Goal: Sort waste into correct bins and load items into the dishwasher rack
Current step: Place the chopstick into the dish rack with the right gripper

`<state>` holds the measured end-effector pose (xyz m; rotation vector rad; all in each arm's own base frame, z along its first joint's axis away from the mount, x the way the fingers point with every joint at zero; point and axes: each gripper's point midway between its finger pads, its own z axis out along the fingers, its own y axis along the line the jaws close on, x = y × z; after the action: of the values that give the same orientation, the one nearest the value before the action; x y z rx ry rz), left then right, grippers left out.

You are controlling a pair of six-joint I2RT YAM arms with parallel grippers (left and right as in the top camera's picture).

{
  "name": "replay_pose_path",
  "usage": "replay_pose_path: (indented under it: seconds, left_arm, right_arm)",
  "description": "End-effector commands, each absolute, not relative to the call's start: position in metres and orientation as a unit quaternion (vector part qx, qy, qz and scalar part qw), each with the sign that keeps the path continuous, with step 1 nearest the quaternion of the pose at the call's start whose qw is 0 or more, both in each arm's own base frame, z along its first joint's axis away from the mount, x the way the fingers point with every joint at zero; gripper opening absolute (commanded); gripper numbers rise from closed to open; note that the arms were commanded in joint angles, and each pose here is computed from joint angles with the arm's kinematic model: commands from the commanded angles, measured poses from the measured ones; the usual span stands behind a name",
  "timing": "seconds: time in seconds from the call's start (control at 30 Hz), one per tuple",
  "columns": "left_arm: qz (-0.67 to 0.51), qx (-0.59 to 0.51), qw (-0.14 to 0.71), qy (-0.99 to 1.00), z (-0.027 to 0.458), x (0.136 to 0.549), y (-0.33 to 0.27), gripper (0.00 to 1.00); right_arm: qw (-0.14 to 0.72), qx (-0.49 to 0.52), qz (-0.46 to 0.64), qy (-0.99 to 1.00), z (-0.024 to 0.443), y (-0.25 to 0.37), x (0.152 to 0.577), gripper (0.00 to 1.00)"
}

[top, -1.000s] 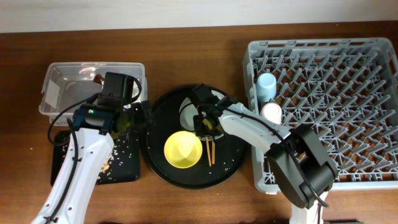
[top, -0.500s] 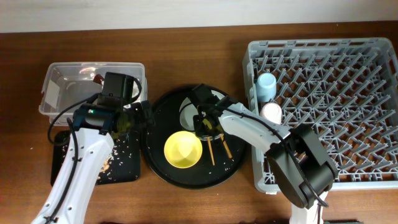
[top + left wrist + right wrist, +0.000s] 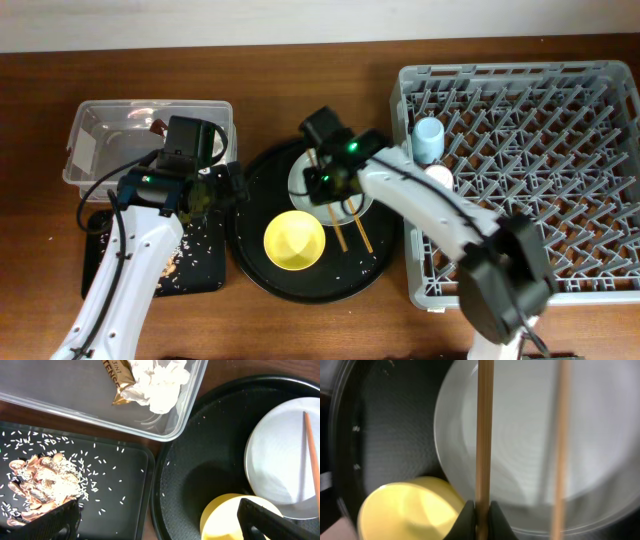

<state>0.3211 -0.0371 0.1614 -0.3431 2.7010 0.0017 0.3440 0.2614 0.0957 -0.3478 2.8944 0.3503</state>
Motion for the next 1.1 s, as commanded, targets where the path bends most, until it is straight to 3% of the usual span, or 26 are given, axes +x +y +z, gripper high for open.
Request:
replay_pose_path:
  seconds: [0.0, 0.17, 0.47, 0.73, 1.07]
  left_arm:
    - [0.002, -0.124, 0.225, 0.967, 0.172, 0.323, -0.034, 0.99]
    - [0.002, -0.124, 0.225, 0.967, 0.172, 0.323, -0.034, 0.99]
    - [0.002, -0.124, 0.225, 0.967, 0.172, 0.323, -0.034, 0.99]
    - [0.002, -0.124, 0.225, 0.967, 0.172, 0.323, -0.034, 0.99]
    - [0.002, -0.124, 0.225, 0.967, 0.172, 0.323, -0.034, 0.99]
  right_arm:
    - [0.168, -0.097, 0.079, 0.978, 0.161, 0.206, 0.372, 0.04]
    - [0.157, -0.055, 0.031, 0.986, 0.183, 0.115, 0.378, 0.04]
    - [0.128, 0.008, -0.01, 0.992, 0.176, -0.014, 0.382, 0.04]
    - [0.139, -0.037, -0.025, 0.989, 0.173, -0.039, 0.39, 0.04]
    - [0.087, -0.054, -0.02, 0.995, 0.13, -0.039, 0.398, 0.07]
